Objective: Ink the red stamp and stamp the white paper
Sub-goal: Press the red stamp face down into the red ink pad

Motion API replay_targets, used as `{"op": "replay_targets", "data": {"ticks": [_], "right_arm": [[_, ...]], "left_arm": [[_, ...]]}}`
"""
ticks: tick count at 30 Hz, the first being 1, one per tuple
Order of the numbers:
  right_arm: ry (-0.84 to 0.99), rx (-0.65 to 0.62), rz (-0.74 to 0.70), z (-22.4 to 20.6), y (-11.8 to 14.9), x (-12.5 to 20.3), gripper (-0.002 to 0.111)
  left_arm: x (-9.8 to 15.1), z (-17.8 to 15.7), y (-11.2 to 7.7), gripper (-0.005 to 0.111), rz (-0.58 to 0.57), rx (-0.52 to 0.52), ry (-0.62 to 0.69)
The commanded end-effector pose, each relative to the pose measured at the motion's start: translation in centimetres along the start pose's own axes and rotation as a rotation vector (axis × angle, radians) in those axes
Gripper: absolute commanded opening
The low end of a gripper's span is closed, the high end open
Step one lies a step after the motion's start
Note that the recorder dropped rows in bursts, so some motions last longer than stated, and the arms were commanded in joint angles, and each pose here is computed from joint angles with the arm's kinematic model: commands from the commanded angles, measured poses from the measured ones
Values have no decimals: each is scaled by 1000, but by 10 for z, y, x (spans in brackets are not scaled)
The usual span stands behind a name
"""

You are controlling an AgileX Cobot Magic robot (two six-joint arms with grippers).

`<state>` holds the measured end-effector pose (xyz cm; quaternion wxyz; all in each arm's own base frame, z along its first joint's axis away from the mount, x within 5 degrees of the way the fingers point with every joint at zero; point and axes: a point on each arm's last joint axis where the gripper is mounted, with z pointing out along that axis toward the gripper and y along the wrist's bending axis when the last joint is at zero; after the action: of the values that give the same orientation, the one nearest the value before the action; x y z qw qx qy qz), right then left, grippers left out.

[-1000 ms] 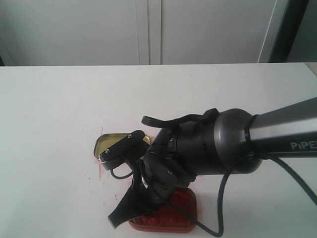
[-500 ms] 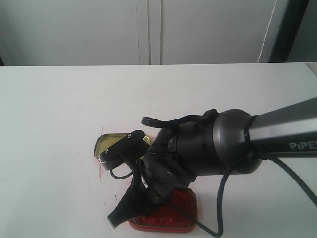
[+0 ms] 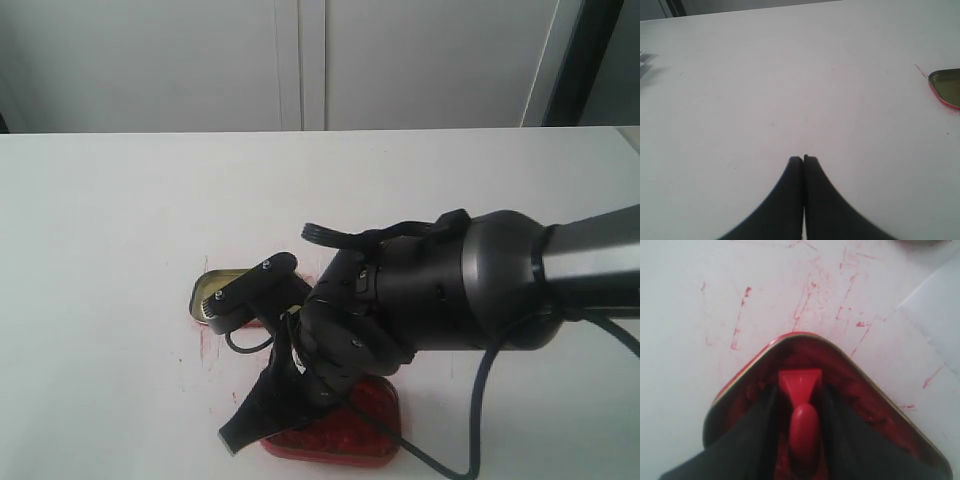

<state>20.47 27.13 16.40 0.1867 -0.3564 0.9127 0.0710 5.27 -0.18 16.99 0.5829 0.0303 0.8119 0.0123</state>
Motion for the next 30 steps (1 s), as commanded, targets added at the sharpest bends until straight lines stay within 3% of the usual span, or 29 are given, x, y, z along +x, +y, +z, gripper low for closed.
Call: {"op": "replay_targets", "data": {"ticks": [1, 20, 30], "right_arm": [[-54, -7, 0, -16, -1, -5, 0], [-75, 0, -15, -22, -2, -6, 0], [-89, 40, -124, -22, -5, -8, 0]], "left_arm": [[0, 0, 0, 0, -8, 6, -3], [0, 0, 0, 0, -8, 6, -3], [0, 0, 0, 0, -8, 6, -3]]}}
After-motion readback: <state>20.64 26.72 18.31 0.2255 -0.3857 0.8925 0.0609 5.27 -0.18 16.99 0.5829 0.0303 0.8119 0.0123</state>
